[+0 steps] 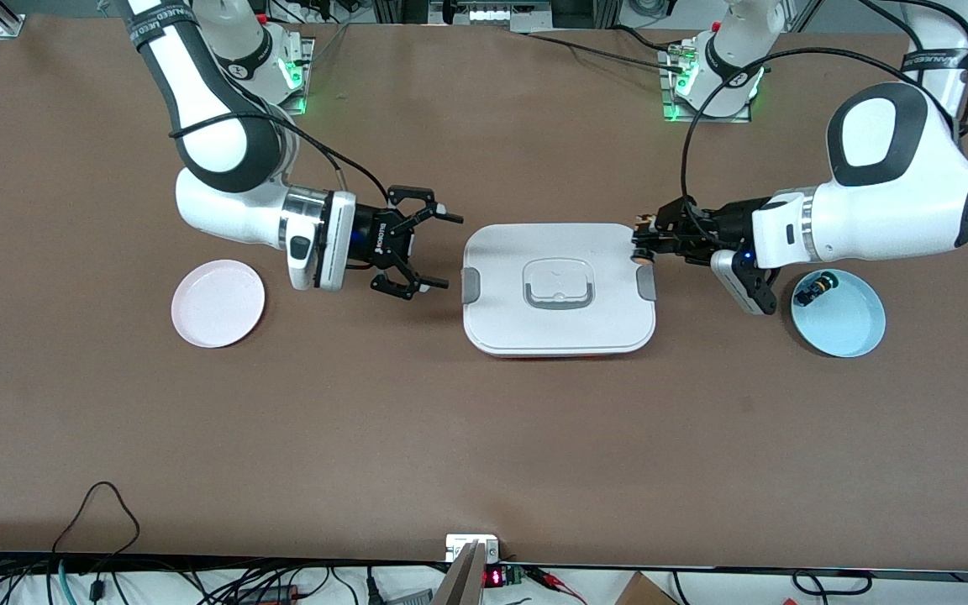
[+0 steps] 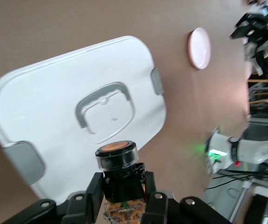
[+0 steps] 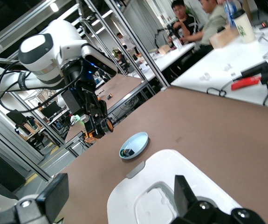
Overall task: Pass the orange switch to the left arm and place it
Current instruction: 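Open the right gripper while the left gripper pulls the switch away, then lower the switch into the blue bowl while the right gripper withdraws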
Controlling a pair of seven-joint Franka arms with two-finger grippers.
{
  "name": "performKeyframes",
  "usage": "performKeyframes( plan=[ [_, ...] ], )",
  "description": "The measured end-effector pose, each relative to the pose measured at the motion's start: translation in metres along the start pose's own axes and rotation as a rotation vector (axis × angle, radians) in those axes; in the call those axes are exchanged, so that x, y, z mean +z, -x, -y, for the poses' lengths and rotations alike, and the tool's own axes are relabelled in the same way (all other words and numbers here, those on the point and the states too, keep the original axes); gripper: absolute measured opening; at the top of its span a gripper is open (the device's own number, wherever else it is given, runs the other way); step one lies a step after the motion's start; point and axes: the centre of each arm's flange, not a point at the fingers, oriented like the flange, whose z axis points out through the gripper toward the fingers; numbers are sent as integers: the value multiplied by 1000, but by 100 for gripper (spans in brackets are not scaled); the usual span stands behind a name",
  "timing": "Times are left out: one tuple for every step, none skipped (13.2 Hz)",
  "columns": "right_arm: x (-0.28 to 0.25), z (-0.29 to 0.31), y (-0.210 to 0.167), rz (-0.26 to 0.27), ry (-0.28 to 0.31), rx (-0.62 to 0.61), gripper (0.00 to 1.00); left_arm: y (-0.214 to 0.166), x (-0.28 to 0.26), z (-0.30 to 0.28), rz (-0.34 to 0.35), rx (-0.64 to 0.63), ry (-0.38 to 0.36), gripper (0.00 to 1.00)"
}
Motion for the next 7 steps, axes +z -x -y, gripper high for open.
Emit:
performKeyframes(
  plan=[
    [-5,0,-3,21,13,48,100,0,-5,3,26,31,-63,40],
    [-10,-1,-6,48,35,98,100,-1,-11,4,55,76,-129,40],
    [-14,-2,-7,72,68,148,100,-2,-17,5,80,130,-196,40],
    [-17,-2,-10,89,98,200,100,-2,-23,6,109,194,-268,40],
    [-20,-1,-12,107,123,249,100,-2,-28,9,146,269,-342,40],
    [-22,0,-13,134,145,285,100,-1,-31,13,187,343,-408,40],
    [-27,-2,-12,175,176,307,100,0,-35,19,239,422,-473,40]
  ],
)
